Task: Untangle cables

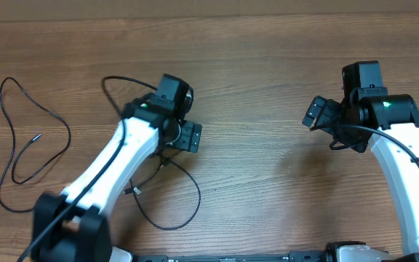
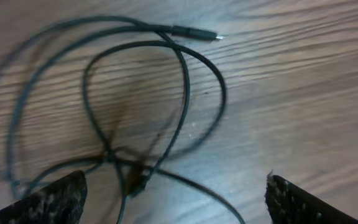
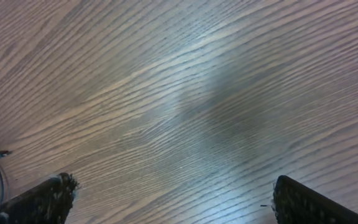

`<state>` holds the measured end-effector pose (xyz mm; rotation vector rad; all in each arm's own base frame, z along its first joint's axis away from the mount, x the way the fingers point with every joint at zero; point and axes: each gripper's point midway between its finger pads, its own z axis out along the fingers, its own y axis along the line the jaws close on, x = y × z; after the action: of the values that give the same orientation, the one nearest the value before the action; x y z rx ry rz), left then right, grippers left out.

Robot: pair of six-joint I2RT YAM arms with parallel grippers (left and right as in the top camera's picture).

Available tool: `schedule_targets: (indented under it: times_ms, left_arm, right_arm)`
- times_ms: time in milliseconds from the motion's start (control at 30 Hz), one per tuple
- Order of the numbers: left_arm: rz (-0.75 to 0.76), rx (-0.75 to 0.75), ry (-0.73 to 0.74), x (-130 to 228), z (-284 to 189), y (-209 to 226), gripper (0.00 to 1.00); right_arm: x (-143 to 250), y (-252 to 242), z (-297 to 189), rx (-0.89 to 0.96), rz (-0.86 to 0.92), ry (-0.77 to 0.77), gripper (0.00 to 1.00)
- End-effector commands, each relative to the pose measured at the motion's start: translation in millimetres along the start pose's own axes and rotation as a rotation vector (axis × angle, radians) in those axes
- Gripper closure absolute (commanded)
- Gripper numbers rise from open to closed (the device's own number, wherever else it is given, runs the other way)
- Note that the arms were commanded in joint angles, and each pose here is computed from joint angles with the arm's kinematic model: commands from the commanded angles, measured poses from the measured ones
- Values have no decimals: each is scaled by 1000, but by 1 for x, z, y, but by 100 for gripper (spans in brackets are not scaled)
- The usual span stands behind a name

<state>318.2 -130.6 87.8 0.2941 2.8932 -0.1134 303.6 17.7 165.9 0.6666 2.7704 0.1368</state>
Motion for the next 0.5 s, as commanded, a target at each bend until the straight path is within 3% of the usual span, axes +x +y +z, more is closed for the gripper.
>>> schedule_targets:
  times_ms: [0, 67, 100, 167, 233, 333, 467]
  left_arm:
    - [7, -26, 54, 2, 33, 3, 9]
    - [6, -26, 82, 4, 49, 2, 17]
    - [6, -20, 98, 6, 54, 1, 26]
    - [6, -12, 119, 9, 60, -1, 48]
    - [7, -19, 111, 7, 57, 0, 63]
    - [4, -50, 53, -14, 34, 5, 96]
    - [20, -56, -130, -69, -30, 0, 96]
  right_arm:
    - [-1, -1, 1, 0, 10, -4, 0]
    - [-1, -1, 1, 1, 10, -4, 0]
    - [-1, -1, 1, 1, 10, -3, 0]
    - [-1, -1, 1, 1, 10, -4, 0]
    - [-1, -1, 1, 1, 10, -4, 0]
    - [-1, -1, 1, 1, 10, -4, 0]
    - [-1, -1, 1, 1, 10, -4, 0]
